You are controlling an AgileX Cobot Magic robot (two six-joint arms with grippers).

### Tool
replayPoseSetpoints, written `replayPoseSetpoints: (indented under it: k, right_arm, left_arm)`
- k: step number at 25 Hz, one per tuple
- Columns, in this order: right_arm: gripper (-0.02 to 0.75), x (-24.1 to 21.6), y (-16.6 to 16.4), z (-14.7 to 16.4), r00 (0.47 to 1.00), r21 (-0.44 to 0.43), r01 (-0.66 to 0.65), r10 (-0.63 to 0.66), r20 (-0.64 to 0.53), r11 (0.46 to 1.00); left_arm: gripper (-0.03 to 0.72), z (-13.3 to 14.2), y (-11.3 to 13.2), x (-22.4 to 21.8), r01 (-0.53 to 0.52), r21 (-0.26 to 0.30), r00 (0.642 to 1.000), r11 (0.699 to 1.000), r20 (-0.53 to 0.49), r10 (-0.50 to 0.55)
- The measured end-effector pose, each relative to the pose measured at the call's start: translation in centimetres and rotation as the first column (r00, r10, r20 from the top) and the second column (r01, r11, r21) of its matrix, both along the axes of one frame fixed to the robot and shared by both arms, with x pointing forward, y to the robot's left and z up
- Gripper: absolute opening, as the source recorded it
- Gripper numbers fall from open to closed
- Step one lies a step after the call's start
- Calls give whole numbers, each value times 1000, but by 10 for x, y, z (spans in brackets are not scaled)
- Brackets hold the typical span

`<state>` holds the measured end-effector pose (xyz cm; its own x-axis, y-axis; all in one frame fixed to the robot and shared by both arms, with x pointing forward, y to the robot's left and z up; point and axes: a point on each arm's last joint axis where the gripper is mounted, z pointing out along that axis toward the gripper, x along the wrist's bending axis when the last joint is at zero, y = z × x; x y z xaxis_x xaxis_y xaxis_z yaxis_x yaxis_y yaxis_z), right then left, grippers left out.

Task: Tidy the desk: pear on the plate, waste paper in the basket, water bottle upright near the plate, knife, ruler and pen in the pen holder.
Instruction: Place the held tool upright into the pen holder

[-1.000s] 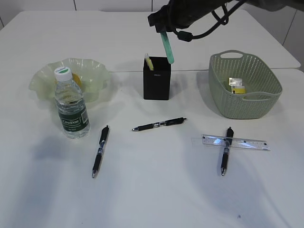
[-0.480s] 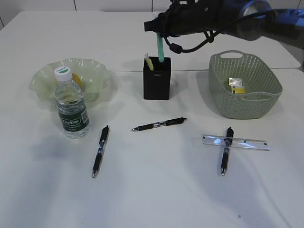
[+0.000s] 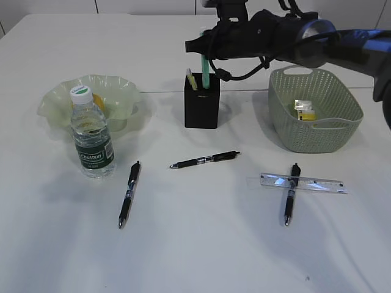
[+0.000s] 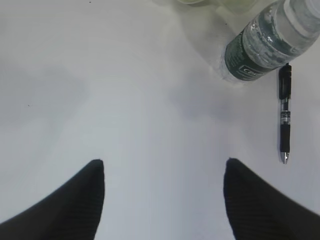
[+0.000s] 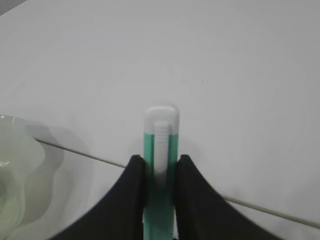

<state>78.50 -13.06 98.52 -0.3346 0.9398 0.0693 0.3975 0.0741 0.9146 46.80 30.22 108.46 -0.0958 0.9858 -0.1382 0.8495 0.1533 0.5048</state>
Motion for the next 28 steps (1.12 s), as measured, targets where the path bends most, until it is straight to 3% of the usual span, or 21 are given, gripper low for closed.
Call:
replayPoseSetpoints:
  k: [5,13,18,24,28]
  right_arm:
    - [117,1,1,-6,1000,22,6,-6,-18,1000]
    - [221,1,2,-7,1000,28,6,-5,-21,1000]
    - [242,0,2,-8,999,26,2,-1,-32,1000]
    - [244,-5,4,-12,992,12,-37,38,-117,999]
    - [244,-14,6,0,980,6,-80,80,-181,997]
  left_arm:
    - [527,0,0,0,-1,0,1000,1000,6,1]
    - [527,1,0,1,-1,1,1000,1000,11,1]
    - [527,1,0,1,-1,1,1000,1000,11,1]
    - [527,1,0,1,-1,1,1000,1000,11,1]
    - [527,1,0,1,-1,1,1000,1000,11,1]
